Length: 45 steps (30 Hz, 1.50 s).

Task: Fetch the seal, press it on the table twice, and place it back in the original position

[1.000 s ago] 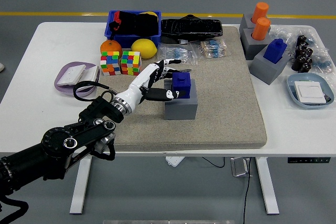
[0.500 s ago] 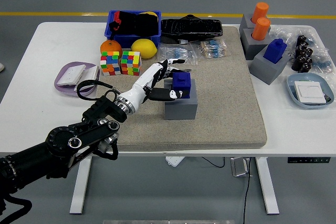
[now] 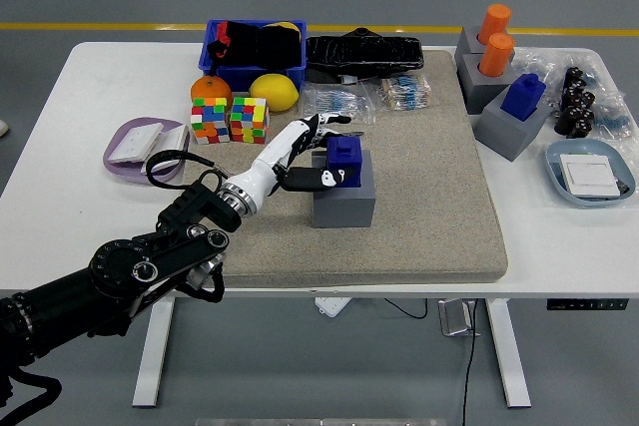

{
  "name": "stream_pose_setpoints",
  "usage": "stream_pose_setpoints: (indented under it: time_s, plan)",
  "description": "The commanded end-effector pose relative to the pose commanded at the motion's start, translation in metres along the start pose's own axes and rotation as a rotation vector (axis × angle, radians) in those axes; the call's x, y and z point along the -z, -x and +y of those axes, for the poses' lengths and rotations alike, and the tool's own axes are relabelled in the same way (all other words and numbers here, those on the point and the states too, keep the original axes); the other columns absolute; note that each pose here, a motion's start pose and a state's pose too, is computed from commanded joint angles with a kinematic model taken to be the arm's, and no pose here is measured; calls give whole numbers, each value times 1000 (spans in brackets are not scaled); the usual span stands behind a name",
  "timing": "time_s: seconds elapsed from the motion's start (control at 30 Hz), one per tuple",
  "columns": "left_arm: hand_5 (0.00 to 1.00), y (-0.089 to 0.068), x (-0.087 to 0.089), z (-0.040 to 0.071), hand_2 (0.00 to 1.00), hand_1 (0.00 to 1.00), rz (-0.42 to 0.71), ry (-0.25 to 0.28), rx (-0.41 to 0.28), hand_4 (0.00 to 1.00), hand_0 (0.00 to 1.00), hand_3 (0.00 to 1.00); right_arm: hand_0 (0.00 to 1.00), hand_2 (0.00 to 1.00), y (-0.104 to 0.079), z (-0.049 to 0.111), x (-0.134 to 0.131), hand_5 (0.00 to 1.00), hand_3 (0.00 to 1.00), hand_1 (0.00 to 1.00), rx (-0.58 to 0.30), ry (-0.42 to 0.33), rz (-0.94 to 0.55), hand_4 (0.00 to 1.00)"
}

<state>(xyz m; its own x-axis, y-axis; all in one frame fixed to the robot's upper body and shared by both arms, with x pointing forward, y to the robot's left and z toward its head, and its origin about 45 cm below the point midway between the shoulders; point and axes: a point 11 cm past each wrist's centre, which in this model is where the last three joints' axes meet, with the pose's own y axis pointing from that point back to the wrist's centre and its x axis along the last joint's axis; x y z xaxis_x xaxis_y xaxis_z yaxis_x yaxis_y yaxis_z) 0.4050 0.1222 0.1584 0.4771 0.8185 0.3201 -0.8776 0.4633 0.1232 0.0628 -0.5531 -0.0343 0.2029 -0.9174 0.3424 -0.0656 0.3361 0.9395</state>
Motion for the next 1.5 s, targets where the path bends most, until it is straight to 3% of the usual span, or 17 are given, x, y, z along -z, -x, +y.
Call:
stream_pose_setpoints:
  time_s: [0.27,0.3,0.47,0.5,1.07,1.3,1.5]
  plan:
    - [2,-1,0,0,654,703,-20,0,-6,721,784,787,851,786,-1,0,0,523,755,782,-1,0,1,859]
    - [2,-2,-1,-1,577,605,-21,3,-10,707,758,766,851,785,-1,0,0,524,755,782,-1,0,1,860]
    - [2,-3,-3,-2,577,605,-23,14,-21,707,758,766,851,785,-1,0,1,524,755,782,-1,-3,0,860]
    - [2,-3,-3,-2,510,536,-24,14,-23,697,709,749,852,786,-1,0,2,523,755,782,-2,-4,0,860]
    - [2,-8,-13,-2,499,530,-8,47,-40,691,702,736,858,786,0,0,2,521,755,782,-2,-6,0,861]
    - [2,-21,-25,-3,504,535,-4,81,-66,691,707,736,860,787,0,0,2,521,755,783,0,-6,-4,863]
    - [2,-48,-40,0,506,537,-26,124,-114,699,714,736,861,786,-1,0,0,521,755,783,-2,-3,-5,863]
